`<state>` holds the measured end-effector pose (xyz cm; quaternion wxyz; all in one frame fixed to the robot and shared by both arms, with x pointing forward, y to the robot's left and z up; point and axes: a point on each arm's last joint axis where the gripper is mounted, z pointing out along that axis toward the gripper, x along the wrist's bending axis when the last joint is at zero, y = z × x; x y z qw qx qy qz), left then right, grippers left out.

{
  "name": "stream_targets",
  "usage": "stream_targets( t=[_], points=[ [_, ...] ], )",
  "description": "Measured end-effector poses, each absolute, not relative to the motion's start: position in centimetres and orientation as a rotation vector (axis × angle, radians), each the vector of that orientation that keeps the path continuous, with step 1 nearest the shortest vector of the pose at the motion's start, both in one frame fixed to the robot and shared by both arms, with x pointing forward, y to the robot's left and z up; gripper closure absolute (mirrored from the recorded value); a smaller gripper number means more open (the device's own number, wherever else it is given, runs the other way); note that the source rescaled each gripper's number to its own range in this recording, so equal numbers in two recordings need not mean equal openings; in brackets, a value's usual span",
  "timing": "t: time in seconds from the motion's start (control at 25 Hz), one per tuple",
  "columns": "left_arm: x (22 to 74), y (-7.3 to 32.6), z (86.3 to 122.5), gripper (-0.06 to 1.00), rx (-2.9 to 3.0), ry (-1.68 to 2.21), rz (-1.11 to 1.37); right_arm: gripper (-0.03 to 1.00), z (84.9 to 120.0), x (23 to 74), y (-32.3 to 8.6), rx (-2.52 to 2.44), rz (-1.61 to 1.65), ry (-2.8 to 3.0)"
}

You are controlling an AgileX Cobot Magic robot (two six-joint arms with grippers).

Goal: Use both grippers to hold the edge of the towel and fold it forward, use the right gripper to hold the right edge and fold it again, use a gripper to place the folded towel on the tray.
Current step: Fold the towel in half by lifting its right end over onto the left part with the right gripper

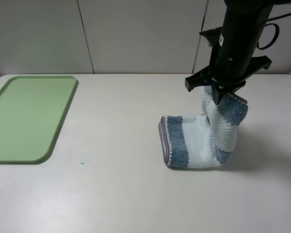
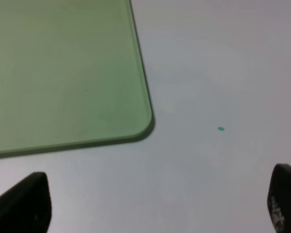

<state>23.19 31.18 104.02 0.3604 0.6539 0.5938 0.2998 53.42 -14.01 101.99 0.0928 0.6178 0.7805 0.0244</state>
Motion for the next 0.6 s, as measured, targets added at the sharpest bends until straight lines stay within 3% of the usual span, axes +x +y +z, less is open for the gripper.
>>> stream_targets(
  t=[0.6],
  points=[
    [23.19, 31.18, 104.02, 0.07, 1.685, 1.531, 0.773, 0.89, 101.41, 53.13, -13.28, 1.857, 0.125, 2.395]
  ],
)
